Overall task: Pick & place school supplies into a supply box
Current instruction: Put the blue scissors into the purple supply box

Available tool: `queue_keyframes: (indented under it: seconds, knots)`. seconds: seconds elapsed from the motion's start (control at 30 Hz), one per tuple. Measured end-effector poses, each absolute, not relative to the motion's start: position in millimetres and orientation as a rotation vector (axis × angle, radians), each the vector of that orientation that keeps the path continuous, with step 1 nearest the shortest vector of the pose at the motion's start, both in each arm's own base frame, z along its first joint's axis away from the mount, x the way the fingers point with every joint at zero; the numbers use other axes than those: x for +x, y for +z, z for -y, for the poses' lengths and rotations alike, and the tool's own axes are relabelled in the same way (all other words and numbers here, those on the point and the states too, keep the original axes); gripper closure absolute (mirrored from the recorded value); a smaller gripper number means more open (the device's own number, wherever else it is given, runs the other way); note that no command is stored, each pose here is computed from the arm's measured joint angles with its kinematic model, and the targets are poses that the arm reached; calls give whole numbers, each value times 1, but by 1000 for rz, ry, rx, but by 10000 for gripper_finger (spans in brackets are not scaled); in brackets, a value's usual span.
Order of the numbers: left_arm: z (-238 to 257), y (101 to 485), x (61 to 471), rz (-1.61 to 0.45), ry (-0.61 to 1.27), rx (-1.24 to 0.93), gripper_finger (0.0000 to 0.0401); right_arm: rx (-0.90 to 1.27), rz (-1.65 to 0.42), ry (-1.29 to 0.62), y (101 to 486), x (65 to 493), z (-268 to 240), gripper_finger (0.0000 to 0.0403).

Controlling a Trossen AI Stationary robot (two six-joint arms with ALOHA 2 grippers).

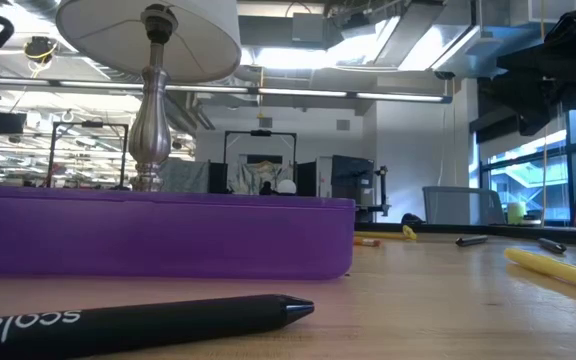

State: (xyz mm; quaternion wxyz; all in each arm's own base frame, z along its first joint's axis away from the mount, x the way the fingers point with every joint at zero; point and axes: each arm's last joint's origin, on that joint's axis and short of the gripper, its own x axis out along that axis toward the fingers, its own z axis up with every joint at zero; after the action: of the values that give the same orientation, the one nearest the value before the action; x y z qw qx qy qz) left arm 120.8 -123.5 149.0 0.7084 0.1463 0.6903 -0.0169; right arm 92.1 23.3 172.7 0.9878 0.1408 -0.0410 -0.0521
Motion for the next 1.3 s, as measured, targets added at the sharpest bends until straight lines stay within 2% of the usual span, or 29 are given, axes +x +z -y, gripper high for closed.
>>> queue_keyframes:
  seconds: [0.23, 0.5, 0.7, 0.9, 1.3]
  knots:
    - [123, 140, 122, -1468, -149, 428, 257, 283, 83, -105, 173, 92, -23, 188]
    - [122, 133, 122, -1425, -169, 432, 265, 283, 83, -105, 173, 92, -23, 188]
    - [123, 133, 128, -1419, -123, 290, 277, 283, 83, -105, 173, 92, -23, 188]
    - [130, 134, 143, -1300, -135, 121, 298, 283, 83, -104, 173, 92, -23, 188]
    - [132, 135, 145, -1338, -213, 47, 323, 283, 83, -105, 173, 92, -23, 188]
